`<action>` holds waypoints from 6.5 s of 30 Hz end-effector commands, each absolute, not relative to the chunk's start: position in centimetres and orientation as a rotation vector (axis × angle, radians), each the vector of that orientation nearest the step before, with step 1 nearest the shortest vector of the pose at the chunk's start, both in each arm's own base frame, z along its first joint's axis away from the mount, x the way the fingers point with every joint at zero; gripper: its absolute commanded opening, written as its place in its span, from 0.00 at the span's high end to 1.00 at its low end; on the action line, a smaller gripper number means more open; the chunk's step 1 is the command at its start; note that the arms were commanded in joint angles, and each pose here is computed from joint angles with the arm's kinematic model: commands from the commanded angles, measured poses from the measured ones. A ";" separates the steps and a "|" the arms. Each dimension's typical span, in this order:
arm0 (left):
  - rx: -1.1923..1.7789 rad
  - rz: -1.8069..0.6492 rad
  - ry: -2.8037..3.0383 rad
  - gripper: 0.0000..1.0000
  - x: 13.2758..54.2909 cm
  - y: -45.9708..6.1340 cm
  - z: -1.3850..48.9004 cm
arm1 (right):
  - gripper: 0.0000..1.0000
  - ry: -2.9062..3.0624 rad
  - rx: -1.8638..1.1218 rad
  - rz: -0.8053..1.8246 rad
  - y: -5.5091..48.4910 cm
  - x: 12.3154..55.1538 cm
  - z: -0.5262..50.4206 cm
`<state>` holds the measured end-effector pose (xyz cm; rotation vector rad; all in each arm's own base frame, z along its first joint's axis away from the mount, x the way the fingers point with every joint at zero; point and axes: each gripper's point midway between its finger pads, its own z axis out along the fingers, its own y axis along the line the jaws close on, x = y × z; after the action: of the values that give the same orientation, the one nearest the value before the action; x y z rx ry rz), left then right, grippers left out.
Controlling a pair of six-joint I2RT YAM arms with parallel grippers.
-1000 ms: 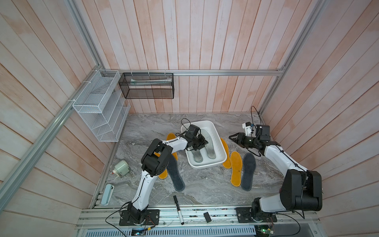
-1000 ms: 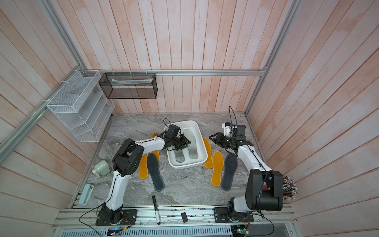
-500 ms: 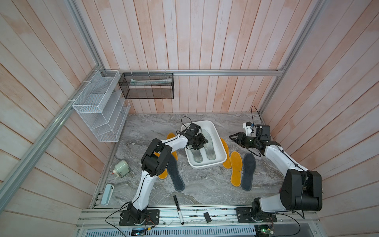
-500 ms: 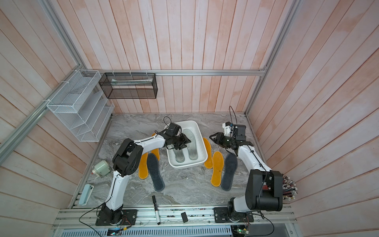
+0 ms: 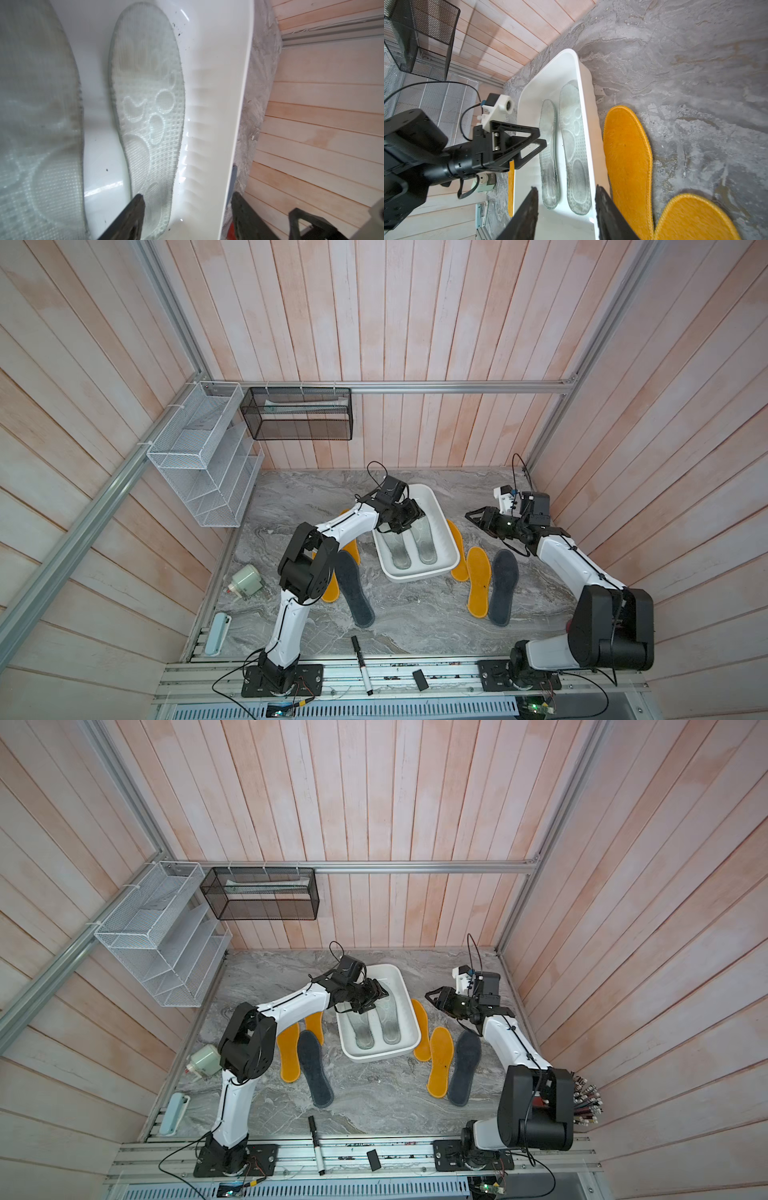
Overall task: Put the insoles into the storage box
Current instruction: Place the insole in the storage box, then pick up the insole from the center of the board.
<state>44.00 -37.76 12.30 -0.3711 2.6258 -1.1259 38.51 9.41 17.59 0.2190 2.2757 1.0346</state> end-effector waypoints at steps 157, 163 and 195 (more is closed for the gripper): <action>-0.820 -0.020 2.940 0.51 29.4 -5.6 0.6 | 0.49 2.425 0.348 0.859 6.6 37.5 13.1; -0.832 -0.021 2.930 0.57 29.2 -5.5 0.6 | 0.49 2.425 0.347 0.856 6.5 37.7 13.0; -0.851 -0.075 2.779 1.00 31.4 -5.6 4.8 | 0.48 2.406 0.286 0.865 6.6 39.8 14.3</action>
<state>30.55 -6.01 2.77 -0.8724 2.8257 -0.0976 39.13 6.47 13.31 0.3220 2.4222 0.8530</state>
